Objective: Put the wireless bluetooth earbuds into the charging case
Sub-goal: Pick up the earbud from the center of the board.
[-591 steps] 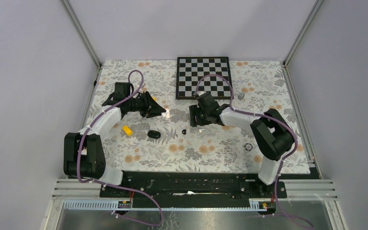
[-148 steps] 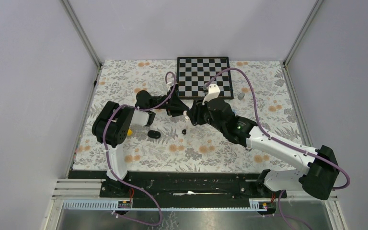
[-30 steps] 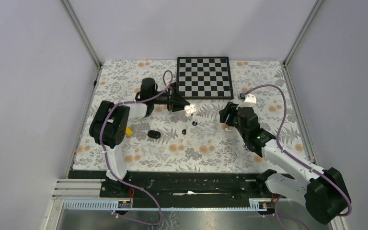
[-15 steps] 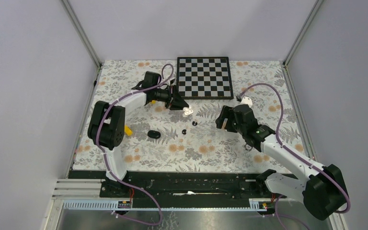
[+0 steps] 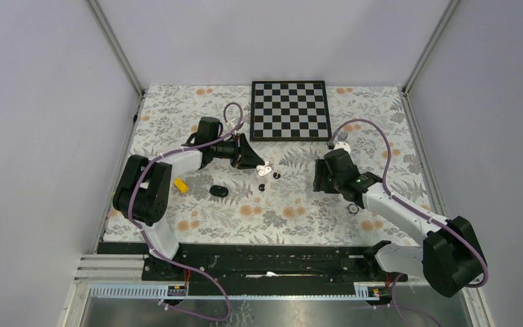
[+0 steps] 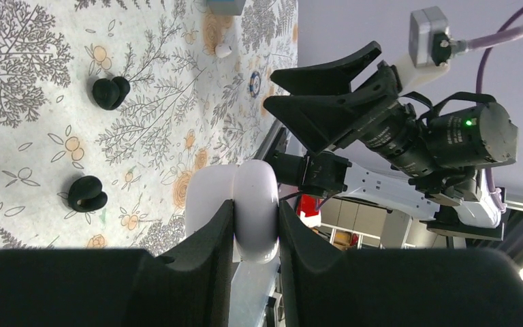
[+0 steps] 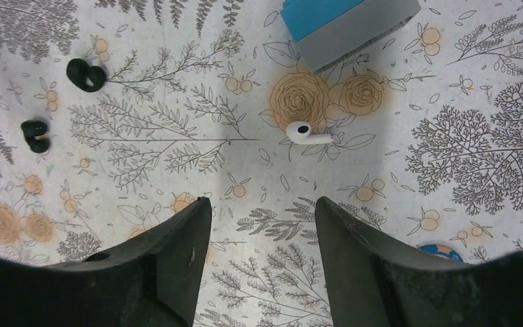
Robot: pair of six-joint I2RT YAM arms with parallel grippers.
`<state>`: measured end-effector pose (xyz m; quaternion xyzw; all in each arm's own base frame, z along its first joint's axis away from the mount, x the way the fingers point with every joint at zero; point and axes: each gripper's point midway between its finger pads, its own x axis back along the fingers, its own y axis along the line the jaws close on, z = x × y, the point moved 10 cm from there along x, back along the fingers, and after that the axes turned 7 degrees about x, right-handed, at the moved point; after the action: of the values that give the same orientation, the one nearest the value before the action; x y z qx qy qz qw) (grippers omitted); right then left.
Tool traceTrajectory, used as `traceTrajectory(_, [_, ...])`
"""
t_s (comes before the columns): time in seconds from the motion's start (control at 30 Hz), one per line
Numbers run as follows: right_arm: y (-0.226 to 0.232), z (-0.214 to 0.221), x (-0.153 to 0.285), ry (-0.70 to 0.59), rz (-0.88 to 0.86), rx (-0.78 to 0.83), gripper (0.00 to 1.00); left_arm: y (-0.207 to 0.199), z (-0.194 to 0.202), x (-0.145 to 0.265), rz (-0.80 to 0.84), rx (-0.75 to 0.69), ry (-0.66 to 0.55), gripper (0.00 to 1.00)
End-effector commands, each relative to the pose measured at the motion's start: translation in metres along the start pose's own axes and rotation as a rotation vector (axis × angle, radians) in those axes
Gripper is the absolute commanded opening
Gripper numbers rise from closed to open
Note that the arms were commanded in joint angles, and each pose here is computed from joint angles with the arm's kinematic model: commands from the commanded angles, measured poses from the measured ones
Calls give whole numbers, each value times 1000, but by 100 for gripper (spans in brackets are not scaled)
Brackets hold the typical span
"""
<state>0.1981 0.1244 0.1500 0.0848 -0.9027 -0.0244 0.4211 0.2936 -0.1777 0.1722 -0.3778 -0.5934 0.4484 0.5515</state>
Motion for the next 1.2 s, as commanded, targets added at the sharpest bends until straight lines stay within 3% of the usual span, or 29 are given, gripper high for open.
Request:
traceTrajectory(0.0, [-2,-13,-6,-16,55,44,60,-23,-4,6,113,-136,-32,0])
traceTrajectory(0.23, [-3,-13,-28,-23,97,34,42,-19,-5,4,100,-110,-27,0])
traceTrajectory(1.17, [-4,-11,-77,52,158,115,35,-23,-5,7,63,-123,-41,0])
